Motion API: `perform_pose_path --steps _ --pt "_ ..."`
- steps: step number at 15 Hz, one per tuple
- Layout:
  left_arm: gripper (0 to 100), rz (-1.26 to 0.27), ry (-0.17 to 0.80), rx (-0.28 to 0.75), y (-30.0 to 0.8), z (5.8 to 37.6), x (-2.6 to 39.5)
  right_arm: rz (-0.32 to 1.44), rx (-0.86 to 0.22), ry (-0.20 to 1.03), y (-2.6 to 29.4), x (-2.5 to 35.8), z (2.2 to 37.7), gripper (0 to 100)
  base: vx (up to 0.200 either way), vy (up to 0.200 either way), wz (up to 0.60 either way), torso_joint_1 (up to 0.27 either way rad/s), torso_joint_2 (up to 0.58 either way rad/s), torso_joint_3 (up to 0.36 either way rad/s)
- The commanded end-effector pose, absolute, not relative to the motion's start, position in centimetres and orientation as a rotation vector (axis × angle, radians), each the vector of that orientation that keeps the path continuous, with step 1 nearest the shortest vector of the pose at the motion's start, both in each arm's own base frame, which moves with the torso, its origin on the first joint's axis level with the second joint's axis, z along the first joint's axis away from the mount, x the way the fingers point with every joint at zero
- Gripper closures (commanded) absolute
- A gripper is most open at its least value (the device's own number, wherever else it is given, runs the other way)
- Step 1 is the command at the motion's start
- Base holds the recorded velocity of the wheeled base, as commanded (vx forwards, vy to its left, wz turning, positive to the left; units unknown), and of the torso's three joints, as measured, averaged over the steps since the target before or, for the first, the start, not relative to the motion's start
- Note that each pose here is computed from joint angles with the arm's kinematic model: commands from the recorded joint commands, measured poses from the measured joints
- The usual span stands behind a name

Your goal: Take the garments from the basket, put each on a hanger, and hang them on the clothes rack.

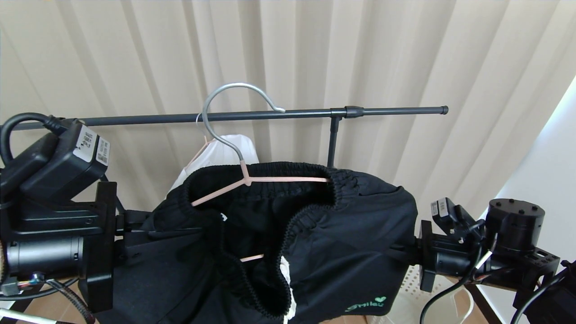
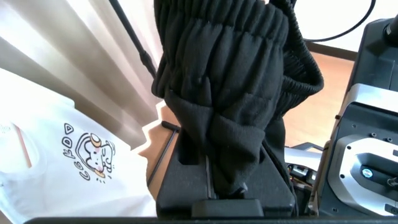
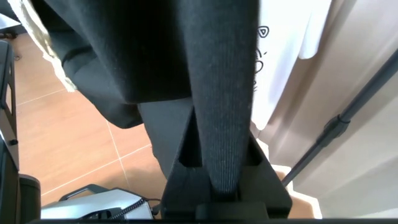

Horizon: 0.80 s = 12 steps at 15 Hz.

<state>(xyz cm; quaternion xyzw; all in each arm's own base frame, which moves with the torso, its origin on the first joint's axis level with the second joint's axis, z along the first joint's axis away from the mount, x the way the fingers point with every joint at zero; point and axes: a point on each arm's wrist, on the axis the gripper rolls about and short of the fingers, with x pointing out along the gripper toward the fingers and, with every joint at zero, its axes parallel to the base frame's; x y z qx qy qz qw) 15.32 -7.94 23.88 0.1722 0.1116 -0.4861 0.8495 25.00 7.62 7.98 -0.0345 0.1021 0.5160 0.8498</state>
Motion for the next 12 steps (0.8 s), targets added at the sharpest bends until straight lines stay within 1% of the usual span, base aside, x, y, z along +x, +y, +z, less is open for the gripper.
perform_pose_path --steps 1,10,12 --pt "100 -1.013 0.235 0.344 -7.9 23.9 15.5 1.073 -0.07 0.216 7.3 25.3 7.9 100 0.0 0.0 0.0 0.0 0.0 0.0" --pt "100 -0.97 0.211 0.324 -7.2 24.4 15.5 1.029 -0.058 0.235 6.3 26.5 7.1 100 0.0 0.0 0.0 0.0 0.0 0.0" --pt "100 -0.958 0.21 0.307 -7.1 24.6 15.3 1.028 -0.057 0.238 6.3 26.6 7.0 100 0.0 0.0 0.0 0.0 0.0 0.0"
